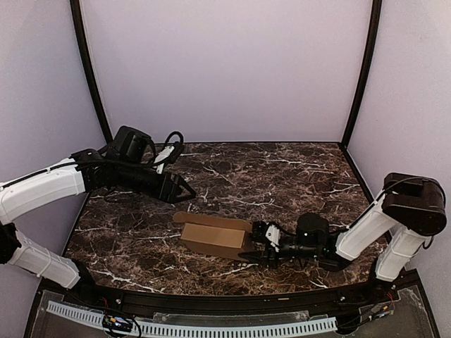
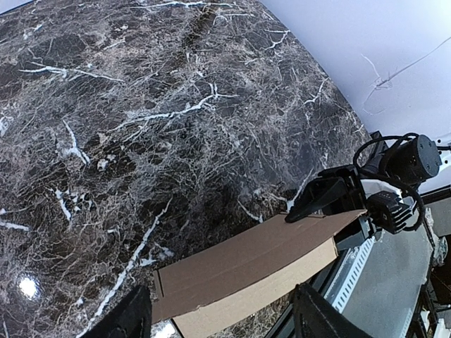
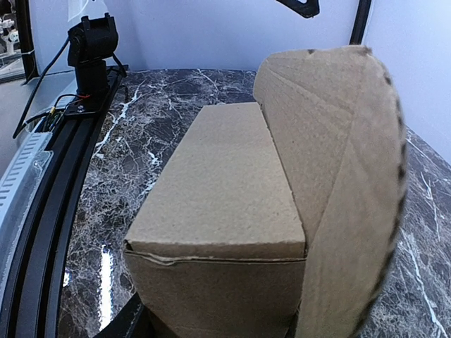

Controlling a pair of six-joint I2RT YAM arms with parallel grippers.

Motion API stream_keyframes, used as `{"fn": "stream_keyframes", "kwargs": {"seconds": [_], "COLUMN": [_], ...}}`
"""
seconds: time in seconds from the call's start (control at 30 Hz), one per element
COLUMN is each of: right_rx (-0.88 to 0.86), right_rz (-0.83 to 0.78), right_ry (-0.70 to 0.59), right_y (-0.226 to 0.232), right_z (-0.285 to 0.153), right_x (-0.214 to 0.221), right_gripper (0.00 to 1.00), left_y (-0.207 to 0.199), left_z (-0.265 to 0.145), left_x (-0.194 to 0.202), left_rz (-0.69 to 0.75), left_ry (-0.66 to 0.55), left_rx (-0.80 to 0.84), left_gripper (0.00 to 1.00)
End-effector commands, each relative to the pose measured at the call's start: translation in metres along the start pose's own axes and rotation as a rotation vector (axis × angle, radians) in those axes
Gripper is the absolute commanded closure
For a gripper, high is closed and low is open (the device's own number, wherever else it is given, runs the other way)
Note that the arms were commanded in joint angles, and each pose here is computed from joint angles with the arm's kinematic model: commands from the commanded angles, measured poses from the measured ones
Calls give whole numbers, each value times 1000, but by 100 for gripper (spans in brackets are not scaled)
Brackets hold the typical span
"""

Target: Fold the paper box

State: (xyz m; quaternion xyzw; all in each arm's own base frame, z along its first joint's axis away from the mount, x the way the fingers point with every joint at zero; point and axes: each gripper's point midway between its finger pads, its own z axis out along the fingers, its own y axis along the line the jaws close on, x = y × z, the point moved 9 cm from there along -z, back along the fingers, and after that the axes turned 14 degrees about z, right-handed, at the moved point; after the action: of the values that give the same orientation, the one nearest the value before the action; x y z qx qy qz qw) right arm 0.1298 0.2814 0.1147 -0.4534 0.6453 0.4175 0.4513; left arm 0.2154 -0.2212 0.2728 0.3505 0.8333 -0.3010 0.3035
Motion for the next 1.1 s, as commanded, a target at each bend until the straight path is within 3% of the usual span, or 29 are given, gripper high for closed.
{"fn": "stream_keyframes", "kwargs": {"seconds": [0.0,0.43,0.87,0.97,1.07], "right_rx": [-20,11,19,21,19], "right_rz": [6,-35,-33,-39,-48], "right_ry": [40,96,64,59,56], "right_y": [-5,-15,-16,-16,-17], "right_z": [0,6,9,8,9], "right_x": [15,33,29,27,25], "right_gripper": [70,29,13,13,19], "left_y": [-4,-2,-1,-2,-2], "left_z": [-1,4,4,4,4], "left_x": [-3,11,19,19,18], "left_rz": [46,31,25,27,31], "left_ry": [-10,22,35,34,31], "left_rx": [19,7,-2,0,-2], "left_gripper": [32,33,33,33,33]}}
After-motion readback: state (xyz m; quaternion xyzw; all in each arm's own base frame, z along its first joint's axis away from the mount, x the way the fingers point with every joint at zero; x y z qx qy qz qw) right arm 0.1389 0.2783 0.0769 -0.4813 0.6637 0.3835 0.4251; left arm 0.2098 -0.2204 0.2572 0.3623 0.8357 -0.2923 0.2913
